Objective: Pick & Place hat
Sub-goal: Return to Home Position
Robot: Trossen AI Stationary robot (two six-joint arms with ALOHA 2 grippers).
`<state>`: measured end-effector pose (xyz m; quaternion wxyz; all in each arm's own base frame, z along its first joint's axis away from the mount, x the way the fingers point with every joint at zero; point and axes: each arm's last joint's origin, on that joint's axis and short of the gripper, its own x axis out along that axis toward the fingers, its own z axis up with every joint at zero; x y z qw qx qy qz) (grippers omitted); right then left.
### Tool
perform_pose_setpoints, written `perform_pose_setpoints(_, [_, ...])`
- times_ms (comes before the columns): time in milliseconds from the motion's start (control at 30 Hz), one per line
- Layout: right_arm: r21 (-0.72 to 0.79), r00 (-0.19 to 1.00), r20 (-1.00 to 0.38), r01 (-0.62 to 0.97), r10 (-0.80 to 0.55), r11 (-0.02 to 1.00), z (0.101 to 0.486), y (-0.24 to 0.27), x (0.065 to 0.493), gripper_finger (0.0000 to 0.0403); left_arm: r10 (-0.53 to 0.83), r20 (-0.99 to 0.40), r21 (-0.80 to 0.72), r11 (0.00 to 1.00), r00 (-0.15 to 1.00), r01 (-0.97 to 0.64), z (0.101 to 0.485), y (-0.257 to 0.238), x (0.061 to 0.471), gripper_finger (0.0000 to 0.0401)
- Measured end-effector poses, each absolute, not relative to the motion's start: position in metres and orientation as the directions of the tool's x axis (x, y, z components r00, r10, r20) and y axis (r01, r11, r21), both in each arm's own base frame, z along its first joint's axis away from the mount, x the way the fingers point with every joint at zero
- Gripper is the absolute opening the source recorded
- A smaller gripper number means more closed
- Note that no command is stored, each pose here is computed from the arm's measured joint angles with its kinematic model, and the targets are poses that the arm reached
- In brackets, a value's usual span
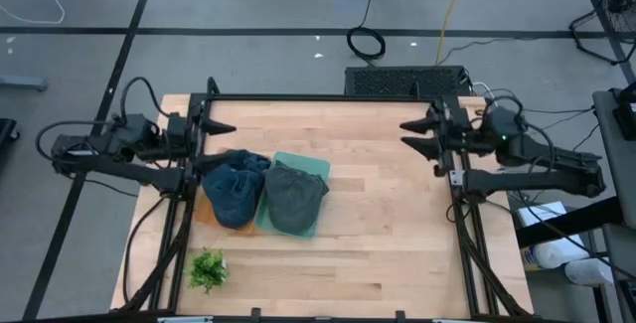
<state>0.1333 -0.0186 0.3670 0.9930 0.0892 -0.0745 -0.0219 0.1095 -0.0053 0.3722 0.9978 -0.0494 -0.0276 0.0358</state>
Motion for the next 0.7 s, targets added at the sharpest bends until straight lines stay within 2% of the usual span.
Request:
perform_pose_setpoints(233, [0.22,0.979,0.154,0.097,-0.133,0.971,0.322,-0.015,0.11,0.0155,0.126,0.057,-0.099,0.988,0.99,-0.12,0.349,-0.004,0.095,0.0329])
perform_pose_setpoints(533, [0.23,0.984,0.126,0.097,-0.129,0.968,0.273,-0.013,0.099,0.0155,0.165,0.068,-0.12,0.98,0.984,-0.156,0.308,-0.001,0.078,0.0342])
perform_pose_setpoints(700, [0.237,0.974,0.182,0.087,-0.132,0.968,0.25,-0.013,0.1,0.0155,0.169,0.05,-0.14,0.977,0.984,-0.16,0.282,-0.001,0.075,0.0343])
